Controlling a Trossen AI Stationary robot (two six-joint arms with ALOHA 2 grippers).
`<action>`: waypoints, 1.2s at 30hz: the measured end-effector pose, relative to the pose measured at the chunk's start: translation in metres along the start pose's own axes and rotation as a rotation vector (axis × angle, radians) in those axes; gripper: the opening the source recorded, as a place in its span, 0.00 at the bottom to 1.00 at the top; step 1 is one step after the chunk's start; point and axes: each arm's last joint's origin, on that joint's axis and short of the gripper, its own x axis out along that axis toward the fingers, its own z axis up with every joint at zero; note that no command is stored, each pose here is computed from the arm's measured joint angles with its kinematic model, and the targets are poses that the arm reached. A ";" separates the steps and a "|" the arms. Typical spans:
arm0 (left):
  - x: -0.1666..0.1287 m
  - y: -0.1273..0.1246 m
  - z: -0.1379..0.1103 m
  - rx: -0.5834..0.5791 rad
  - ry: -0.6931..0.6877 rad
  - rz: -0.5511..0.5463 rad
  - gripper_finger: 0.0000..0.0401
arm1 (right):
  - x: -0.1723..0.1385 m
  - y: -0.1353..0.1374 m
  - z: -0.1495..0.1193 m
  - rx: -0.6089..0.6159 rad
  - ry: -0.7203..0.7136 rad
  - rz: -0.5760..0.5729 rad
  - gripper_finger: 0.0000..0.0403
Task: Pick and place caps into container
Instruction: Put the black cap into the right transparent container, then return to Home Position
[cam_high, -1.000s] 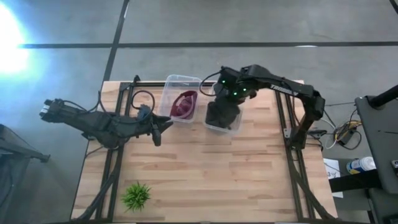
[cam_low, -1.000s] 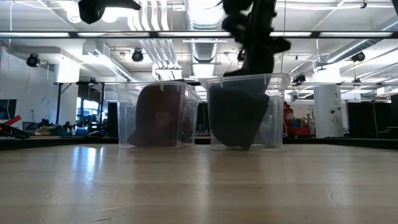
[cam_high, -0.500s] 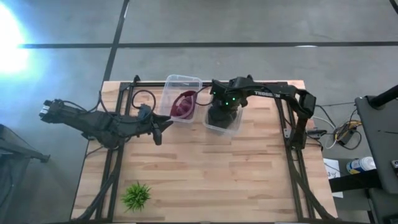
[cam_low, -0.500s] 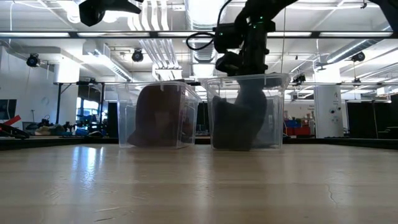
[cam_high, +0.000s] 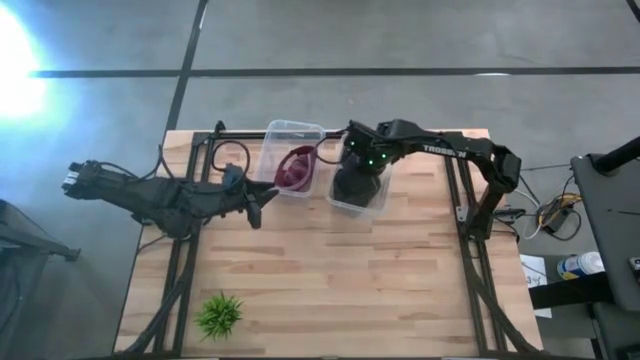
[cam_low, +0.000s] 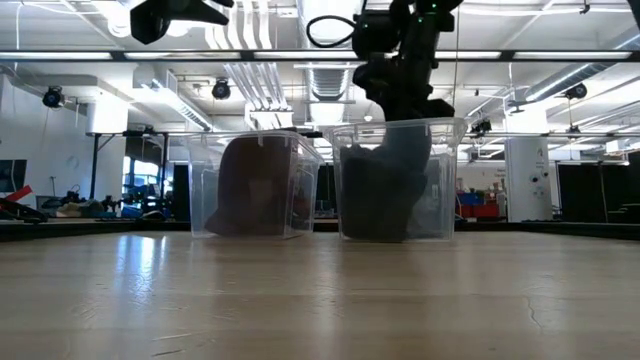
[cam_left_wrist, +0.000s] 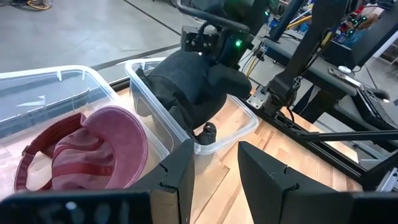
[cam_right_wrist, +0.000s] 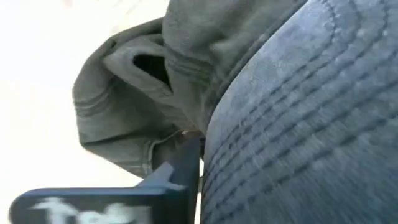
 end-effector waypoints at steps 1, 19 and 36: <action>0.000 0.000 0.000 -0.001 -0.001 0.002 0.29 | 0.001 -0.001 0.000 0.000 -0.003 -0.007 0.24; 0.004 0.004 0.006 -0.032 0.004 -0.022 0.29 | -0.074 -0.002 -0.022 -0.110 -0.225 0.086 0.59; 0.009 0.012 0.016 -0.008 0.054 -0.086 0.29 | -0.161 0.011 -0.062 -0.391 -0.721 0.171 0.60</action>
